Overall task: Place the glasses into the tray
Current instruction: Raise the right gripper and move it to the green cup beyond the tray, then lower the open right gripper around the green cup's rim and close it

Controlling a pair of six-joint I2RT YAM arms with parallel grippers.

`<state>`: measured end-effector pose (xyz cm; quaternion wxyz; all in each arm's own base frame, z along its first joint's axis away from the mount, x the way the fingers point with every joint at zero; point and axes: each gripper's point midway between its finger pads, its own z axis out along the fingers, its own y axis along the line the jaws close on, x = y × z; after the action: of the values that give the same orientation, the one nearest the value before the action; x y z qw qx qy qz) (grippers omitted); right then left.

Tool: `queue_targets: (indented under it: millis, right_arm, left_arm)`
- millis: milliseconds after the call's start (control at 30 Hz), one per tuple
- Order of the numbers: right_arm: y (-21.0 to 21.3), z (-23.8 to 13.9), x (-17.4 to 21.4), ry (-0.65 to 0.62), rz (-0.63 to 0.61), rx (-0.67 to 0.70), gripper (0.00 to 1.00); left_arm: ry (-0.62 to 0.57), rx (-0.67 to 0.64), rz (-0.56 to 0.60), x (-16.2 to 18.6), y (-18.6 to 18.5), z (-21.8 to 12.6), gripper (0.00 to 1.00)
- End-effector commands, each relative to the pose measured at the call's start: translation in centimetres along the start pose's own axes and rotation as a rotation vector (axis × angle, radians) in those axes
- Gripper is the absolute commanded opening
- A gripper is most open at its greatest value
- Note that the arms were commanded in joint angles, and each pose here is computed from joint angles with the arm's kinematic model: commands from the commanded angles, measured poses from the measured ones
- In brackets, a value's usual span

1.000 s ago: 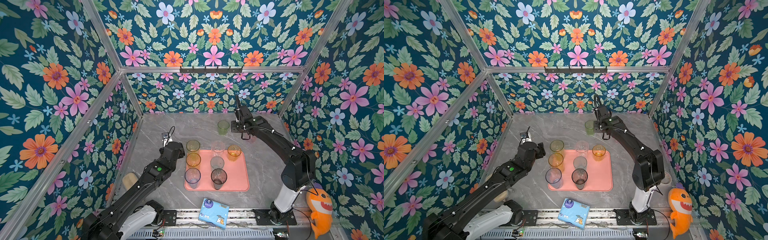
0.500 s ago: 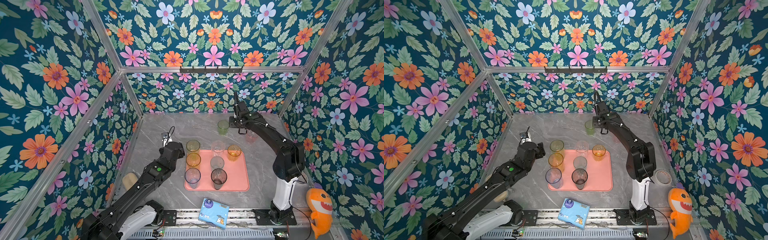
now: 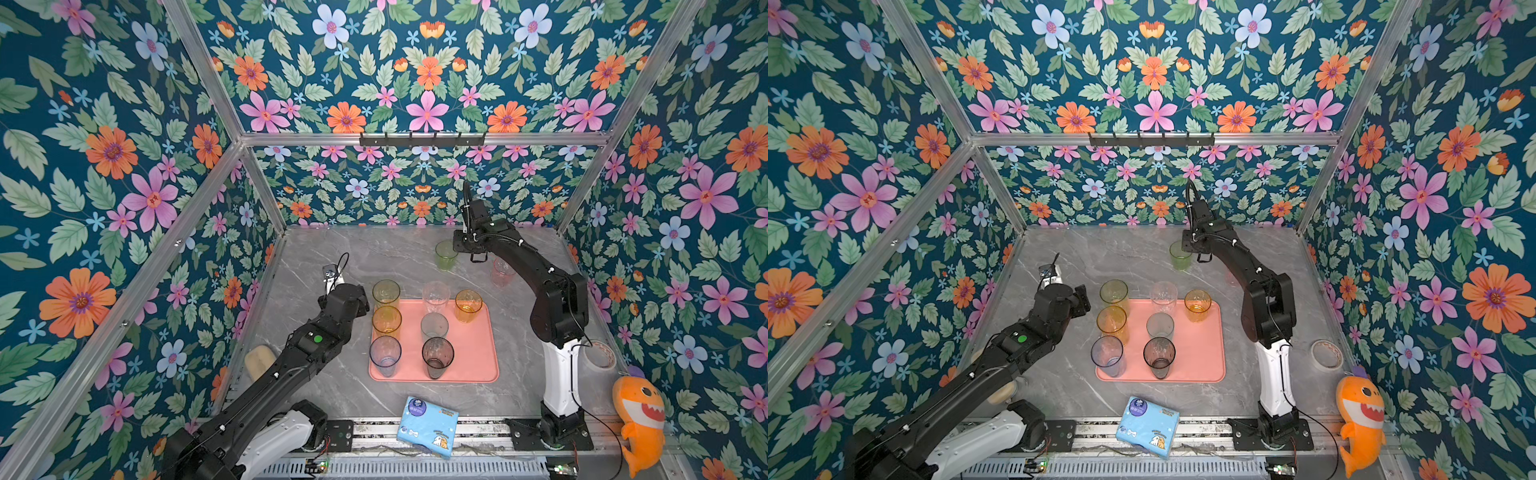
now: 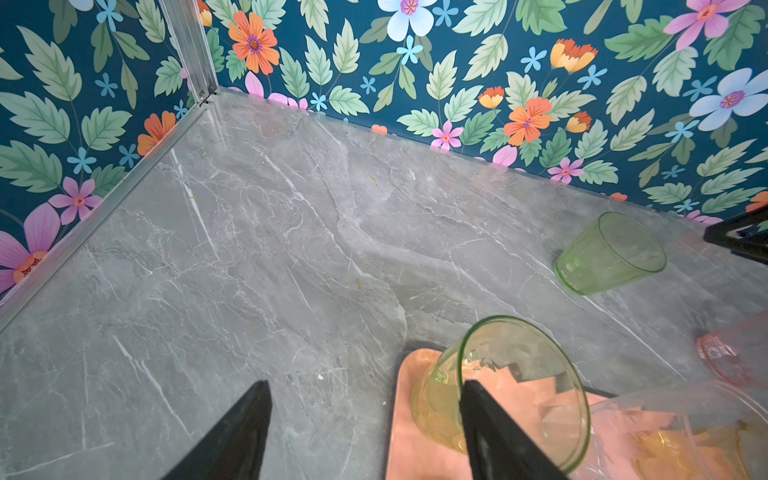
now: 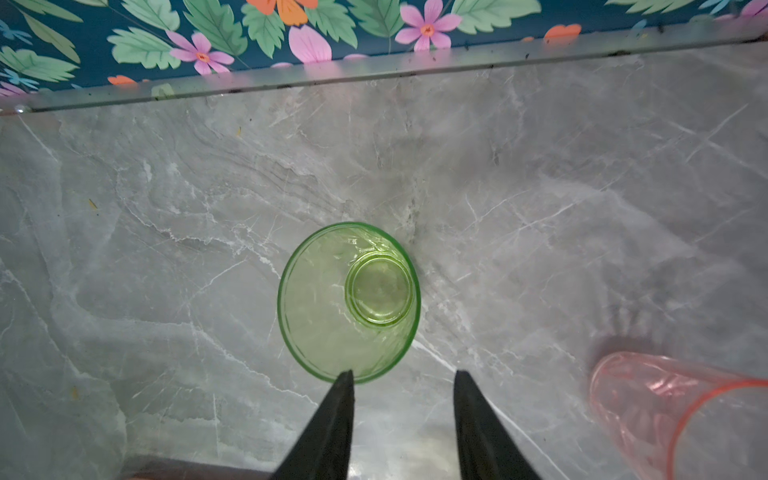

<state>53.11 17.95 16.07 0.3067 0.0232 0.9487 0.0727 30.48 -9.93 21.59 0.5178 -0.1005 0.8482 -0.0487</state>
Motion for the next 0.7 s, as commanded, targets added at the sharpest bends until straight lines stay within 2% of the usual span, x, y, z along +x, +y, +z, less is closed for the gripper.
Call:
queue_targets:
  millis: [0,667]
  right_arm:
    - [-0.2,0.7,0.5,0.036,0.027,0.006,0.41]
    - [-0.5,4.3,0.9,0.104,0.051,0.016,0.4]
  left_arm:
    - [-0.002,-0.021,0.006,-0.1,0.5,-0.1,0.74]
    - [-0.005,-0.024,0.015,-0.4,0.4,-0.2,0.74]
